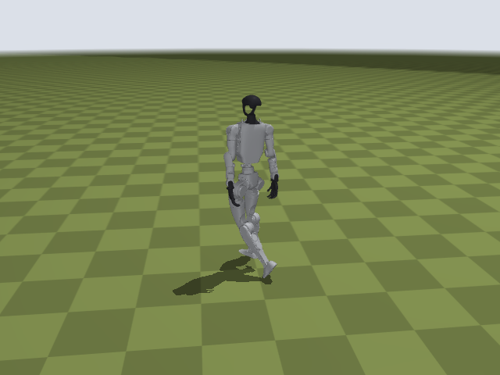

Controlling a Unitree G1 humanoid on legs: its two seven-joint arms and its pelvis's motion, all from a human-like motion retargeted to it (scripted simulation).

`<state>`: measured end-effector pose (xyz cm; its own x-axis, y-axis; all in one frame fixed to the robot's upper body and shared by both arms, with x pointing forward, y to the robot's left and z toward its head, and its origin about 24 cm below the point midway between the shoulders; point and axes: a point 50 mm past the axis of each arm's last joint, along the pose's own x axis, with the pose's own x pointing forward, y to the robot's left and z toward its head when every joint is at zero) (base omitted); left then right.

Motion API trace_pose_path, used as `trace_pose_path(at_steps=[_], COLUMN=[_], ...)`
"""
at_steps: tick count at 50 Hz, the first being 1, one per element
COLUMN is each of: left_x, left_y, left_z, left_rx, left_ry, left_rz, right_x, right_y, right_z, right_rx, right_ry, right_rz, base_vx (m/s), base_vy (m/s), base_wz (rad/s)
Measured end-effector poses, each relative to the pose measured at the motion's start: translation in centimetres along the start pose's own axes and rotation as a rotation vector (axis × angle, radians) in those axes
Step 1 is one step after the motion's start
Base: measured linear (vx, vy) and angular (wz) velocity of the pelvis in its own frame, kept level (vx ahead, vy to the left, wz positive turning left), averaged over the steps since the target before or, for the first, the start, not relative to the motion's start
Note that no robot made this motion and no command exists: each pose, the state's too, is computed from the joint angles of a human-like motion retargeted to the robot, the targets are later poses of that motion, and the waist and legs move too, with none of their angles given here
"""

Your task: Walk run

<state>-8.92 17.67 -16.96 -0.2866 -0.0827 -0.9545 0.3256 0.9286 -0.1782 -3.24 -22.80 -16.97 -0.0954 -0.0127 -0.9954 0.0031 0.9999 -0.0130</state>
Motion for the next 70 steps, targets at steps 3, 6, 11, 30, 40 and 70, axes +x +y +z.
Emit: trace_pose_path(at_steps=[3, 6, 11, 30, 40, 70], left_x=[0.2, 0.2, 0.2, 0.5, -1.2, -0.6], left_y=[-2.3, -4.4, -6.5, -4.9, 4.0, 2.8], left_z=[-2.5, -4.3, -5.9, -1.0, 3.9, 2.1], left_rx=[-0.023, -0.044, -0.133, -0.325, -0.28, 0.037], left_ry=[0.067, 0.09, 0.147, -0.015, -0.16, -0.045], left_rz=[-0.066, -0.17, -0.181, -0.175, 0.058, 0.115], right_x=[-0.3, -0.9, -2.5, -0.9, -0.3, -1.4], right_y=[-0.8, -1.7, -2.9, -1.3, 2.4, -3.4], right_z=[2.9, 6.4, 12.4, 7.3, -6.5, -6.1], right_rx=[-0.009, -0.057, -0.14, -0.25, -0.025, 0.239], right_ry=[-0.034, -0.099, -0.303, -0.11, 0.174, 0.171], right_rz=[-0.016, -0.092, -0.194, -0.038, 0.19, -0.041], base_vx=[0.59, 0.58, 0.51, 0.67, 0.73, 0.53], base_vy=[-0.34, -0.3, -0.23, -0.13, 0.02, -0.17], base_wz=[-0.01, 0.33, -0.3, 0.07, 0.71, 1.18])
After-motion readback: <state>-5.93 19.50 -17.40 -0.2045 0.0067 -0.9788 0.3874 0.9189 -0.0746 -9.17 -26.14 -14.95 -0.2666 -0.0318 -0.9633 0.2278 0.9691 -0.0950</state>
